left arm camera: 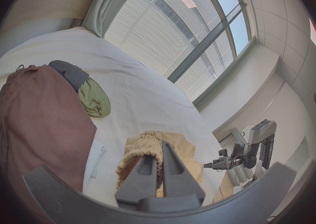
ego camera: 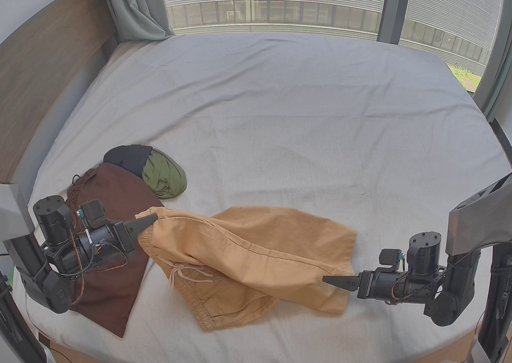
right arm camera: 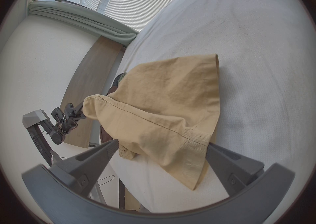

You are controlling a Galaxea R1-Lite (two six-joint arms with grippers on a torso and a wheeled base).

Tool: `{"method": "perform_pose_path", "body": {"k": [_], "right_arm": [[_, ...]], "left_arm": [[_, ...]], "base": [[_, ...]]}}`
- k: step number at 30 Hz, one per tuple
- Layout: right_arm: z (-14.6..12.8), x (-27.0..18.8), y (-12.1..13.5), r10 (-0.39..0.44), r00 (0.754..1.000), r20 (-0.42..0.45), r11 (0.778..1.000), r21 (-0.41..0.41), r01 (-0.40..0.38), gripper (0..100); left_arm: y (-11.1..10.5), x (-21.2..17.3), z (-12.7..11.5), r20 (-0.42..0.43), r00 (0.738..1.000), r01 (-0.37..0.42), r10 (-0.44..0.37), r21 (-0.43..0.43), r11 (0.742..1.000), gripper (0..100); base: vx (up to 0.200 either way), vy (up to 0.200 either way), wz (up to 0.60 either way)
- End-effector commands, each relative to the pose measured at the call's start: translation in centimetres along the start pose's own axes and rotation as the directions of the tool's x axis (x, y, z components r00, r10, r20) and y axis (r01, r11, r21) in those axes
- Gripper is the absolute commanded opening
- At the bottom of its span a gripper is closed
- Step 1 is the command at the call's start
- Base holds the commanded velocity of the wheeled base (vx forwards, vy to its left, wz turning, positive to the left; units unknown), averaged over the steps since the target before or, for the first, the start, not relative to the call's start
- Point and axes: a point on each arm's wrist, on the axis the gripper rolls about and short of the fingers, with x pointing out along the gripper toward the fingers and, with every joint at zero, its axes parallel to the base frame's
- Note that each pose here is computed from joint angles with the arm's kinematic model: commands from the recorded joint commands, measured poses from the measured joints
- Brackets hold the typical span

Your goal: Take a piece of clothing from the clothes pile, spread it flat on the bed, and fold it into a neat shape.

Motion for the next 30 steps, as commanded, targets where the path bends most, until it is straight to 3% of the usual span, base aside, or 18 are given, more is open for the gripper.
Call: {"method": "perform_pose_path", "body": {"k": [1, 10, 18, 19, 30], "right_arm": [[0.8, -0.5, 0.9, 0.031, 0.999, 0.036, 0.999, -0.024, -0.030, 100], [1.6, -1.1, 2.1, 0.075, 0.995, 0.067, 0.996, -0.049, -0.072, 100], [1.2, 0.4, 1.0, 0.052, 0.998, 0.048, 0.998, -0.027, -0.051, 100], [1.2, 0.4, 1.0, 0.052, 0.998, 0.048, 0.998, -0.027, -0.051, 0], [2.5, -0.6, 0.8, 0.048, 0.993, 0.106, 0.999, -0.031, -0.044, 0]], "left_arm": [[0.2, 0.1, -0.2, -0.007, 1.000, -0.003, 0.003, -0.005, 1.000, 0], [0.2, 0.1, -0.3, -0.011, 1.000, -0.004, 0.004, -0.007, 1.000, 0], [0.2, 0.1, -0.3, -0.010, 1.000, -0.004, 0.004, -0.007, 1.000, 0], [0.2, 0.2, -0.2, -0.008, 1.000, -0.003, 0.003, -0.006, 1.000, 0], [0.6, 0.5, 0.1, 0.008, 1.000, -0.011, 0.011, -0.003, 1.000, 0]], "base": [[0.000, 0.000, 0.00], [0.000, 0.000, 0.00], [0.000, 0.000, 0.00], [0.000, 0.000, 0.00], [0.000, 0.000, 0.00]]}}
